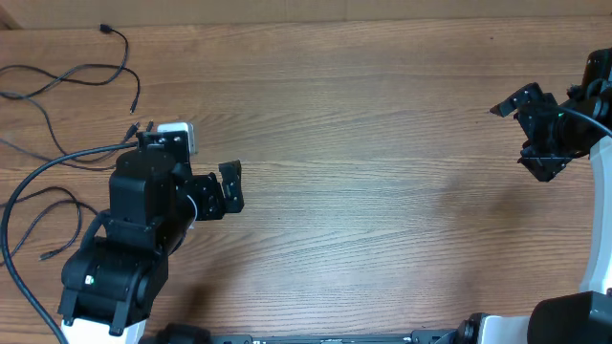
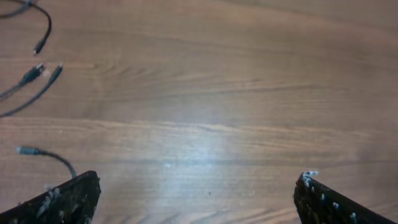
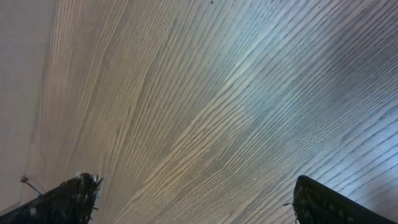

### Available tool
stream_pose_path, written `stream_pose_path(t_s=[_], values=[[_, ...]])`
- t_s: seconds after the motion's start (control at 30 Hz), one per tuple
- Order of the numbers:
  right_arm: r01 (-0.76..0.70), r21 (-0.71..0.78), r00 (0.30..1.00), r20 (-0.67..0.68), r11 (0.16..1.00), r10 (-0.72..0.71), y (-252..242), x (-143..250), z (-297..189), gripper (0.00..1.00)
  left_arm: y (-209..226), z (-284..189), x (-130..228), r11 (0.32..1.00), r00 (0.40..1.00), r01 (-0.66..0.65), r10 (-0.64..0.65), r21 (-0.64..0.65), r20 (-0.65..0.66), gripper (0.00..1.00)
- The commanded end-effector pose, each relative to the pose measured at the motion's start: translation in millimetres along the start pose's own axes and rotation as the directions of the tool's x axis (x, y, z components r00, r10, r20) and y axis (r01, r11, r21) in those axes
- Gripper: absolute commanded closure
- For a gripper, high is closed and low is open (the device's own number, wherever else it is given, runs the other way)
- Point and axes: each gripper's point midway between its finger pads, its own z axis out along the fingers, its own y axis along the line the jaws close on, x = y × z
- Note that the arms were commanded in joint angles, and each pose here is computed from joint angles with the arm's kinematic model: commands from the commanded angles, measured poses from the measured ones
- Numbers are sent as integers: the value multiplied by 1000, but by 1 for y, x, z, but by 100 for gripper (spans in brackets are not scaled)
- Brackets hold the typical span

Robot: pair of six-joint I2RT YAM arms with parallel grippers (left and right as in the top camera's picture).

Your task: Untangle cables

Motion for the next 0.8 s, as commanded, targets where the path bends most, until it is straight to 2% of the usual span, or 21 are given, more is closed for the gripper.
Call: stream_pose_path(t_s=[0.0,0.47,0.77], values=[[7,-9,1000,28,1000,-7,3,-4,-7,0,2,4,1,1000,1000,5,-6,-21,-24,0],[7,-9,1000,28,1000,-7,3,-4,-7,0,9,44,24,997,981,-5,-11,-77,-196,1],[7,-9,1000,28,1000,-7,3,-4,-7,0,16,81,44,993,945,-19,-21,-120,-326,1]])
